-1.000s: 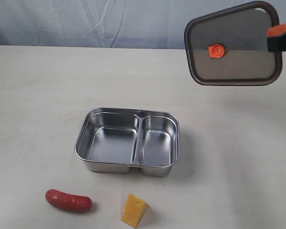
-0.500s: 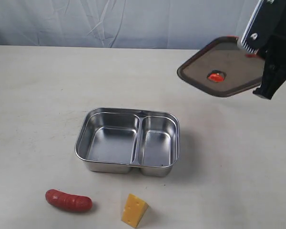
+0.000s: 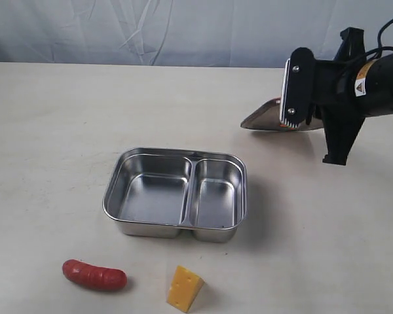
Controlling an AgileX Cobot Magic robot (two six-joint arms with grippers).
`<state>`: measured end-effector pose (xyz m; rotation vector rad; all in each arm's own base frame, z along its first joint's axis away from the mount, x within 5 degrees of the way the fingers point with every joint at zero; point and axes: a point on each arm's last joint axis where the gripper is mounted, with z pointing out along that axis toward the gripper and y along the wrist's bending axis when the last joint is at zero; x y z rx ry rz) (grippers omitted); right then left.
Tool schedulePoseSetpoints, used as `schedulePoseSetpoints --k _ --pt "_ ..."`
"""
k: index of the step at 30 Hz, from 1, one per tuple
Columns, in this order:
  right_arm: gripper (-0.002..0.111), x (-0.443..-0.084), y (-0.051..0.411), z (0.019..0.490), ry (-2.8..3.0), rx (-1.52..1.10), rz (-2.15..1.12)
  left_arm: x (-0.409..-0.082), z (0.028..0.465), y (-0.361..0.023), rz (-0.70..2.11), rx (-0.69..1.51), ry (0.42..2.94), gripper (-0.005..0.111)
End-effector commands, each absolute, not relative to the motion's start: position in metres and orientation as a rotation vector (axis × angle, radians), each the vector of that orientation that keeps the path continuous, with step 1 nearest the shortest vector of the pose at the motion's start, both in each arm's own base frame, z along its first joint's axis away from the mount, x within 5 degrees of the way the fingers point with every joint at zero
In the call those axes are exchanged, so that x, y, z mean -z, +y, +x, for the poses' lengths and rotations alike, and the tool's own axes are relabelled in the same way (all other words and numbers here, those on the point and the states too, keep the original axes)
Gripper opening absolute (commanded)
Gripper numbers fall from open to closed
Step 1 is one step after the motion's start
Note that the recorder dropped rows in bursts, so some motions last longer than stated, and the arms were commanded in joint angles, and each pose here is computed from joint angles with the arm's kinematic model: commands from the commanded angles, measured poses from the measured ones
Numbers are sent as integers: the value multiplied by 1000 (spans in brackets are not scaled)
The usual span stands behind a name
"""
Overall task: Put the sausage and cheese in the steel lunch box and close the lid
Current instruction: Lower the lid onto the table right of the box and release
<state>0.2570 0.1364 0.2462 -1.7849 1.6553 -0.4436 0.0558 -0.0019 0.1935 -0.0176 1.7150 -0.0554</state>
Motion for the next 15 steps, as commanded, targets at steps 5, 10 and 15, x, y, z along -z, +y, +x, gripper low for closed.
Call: schedulePoseSetpoints --k 5,10,15 --pt "-1 -216 147 258 1837 313 -1799 -193 56 -2 -13 61 1710 0" --pt "-1 -198 147 255 1985 241 -1831 -193 56 -2 -13 61 1710 0" --pt "9 -186 148 253 2084 177 -1835 -193 56 -2 -13 61 1709 0"
